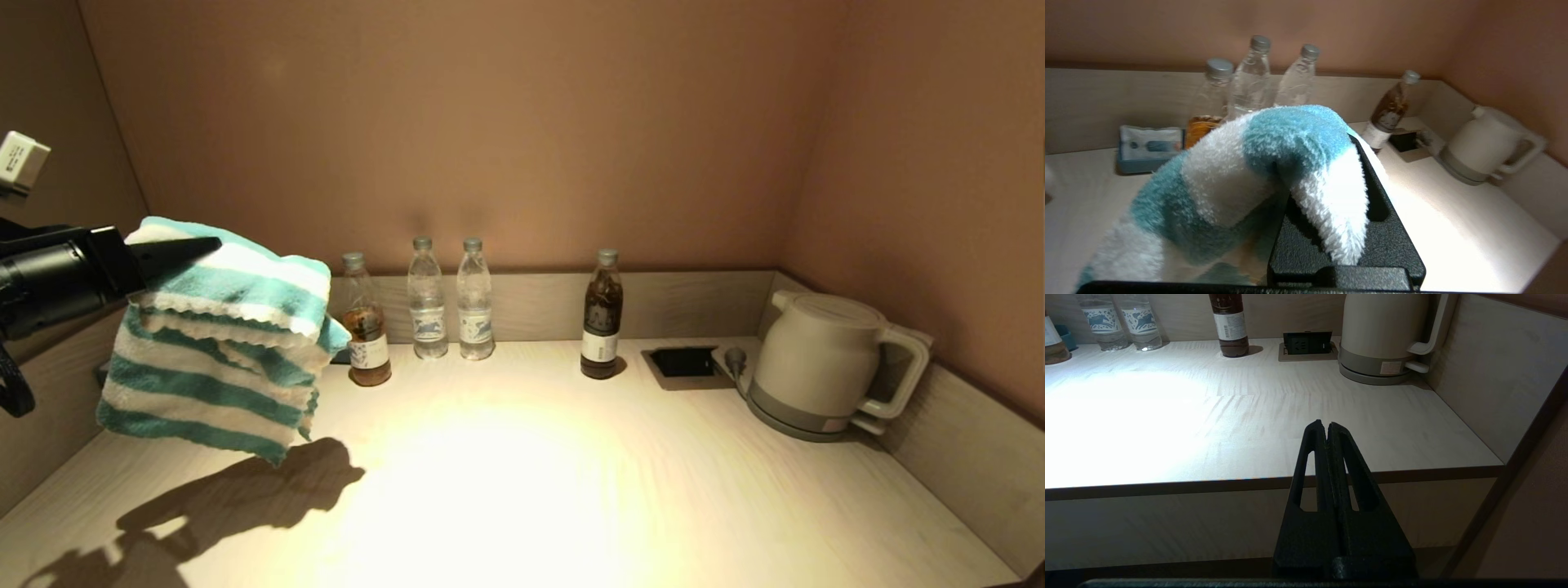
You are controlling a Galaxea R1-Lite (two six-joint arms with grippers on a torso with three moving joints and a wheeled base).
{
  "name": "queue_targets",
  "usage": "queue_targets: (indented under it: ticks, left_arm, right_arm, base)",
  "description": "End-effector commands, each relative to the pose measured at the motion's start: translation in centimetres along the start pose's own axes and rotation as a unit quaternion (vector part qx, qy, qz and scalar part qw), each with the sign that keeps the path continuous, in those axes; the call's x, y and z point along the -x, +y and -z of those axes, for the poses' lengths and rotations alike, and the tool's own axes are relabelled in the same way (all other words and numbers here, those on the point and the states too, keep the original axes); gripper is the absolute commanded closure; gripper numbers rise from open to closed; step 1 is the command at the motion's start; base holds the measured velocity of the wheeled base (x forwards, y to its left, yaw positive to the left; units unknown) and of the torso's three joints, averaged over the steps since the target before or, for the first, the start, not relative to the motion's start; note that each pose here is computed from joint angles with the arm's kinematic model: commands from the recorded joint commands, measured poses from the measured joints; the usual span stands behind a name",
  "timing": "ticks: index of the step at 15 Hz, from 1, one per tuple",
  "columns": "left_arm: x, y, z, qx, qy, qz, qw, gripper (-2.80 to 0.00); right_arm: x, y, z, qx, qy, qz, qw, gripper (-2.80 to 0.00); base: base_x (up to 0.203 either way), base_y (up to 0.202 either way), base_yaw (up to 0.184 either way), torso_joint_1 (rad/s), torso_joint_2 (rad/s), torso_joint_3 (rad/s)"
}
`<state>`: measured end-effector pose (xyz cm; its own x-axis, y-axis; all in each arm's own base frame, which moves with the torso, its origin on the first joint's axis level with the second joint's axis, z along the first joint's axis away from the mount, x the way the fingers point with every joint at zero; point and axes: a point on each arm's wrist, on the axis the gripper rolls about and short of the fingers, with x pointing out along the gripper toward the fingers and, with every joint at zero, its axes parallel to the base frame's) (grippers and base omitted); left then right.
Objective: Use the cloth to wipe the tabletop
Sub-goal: Sweep the stains on the table
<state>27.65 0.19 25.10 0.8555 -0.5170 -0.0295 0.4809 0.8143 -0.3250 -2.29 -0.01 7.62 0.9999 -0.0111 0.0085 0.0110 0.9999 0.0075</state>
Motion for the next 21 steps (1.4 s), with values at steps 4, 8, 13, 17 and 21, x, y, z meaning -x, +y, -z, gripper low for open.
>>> queue_targets:
  ticks: [4,8,13,17,21]
  left_arm:
    - [-1.2,-1.2,1.9,-0.077,0.020,-0.130,0.9884,0.00]
    - [-3.3,-4.8,2.5,-0.043,0.138,-0.192,0.9707,0.00]
    - [-4.4,-7.9,2.4,0.009,0.150,-0.158,0.9760,0.00]
    - [-4.3,-10.2,0.8,0.014,0.118,-0.125,0.9850,0.00]
    - [-4.3,-12.1,-0.3,0.009,0.099,-0.094,0.9906,0.00]
  right_arm:
    - [0.0,0.0,0.0,-0.001,0.000,0.000,1.000,0.00]
    - [0.0,0.0,0.0,0.000,0.000,0.000,1.000,0.00]
    - [0.0,0.0,0.0,0.000,0.000,0.000,1.000,0.00]
    - [0.0,0.0,0.0,-0.001,0.000,0.000,1.000,0.00]
    - [0.0,0.0,0.0,-0.001,0.000,0.000,1.000,0.00]
  base:
    - [0.000,0.000,0.000,0.000,0.00,0.000]
    - [0.000,0.000,0.000,0.000,0.00,0.000]
    - [0.000,0.000,0.000,0.000,0.00,0.000]
    - [0.000,0.000,0.000,0.000,0.00,0.000]
    - [0.000,0.000,0.000,0.000,0.00,0.000]
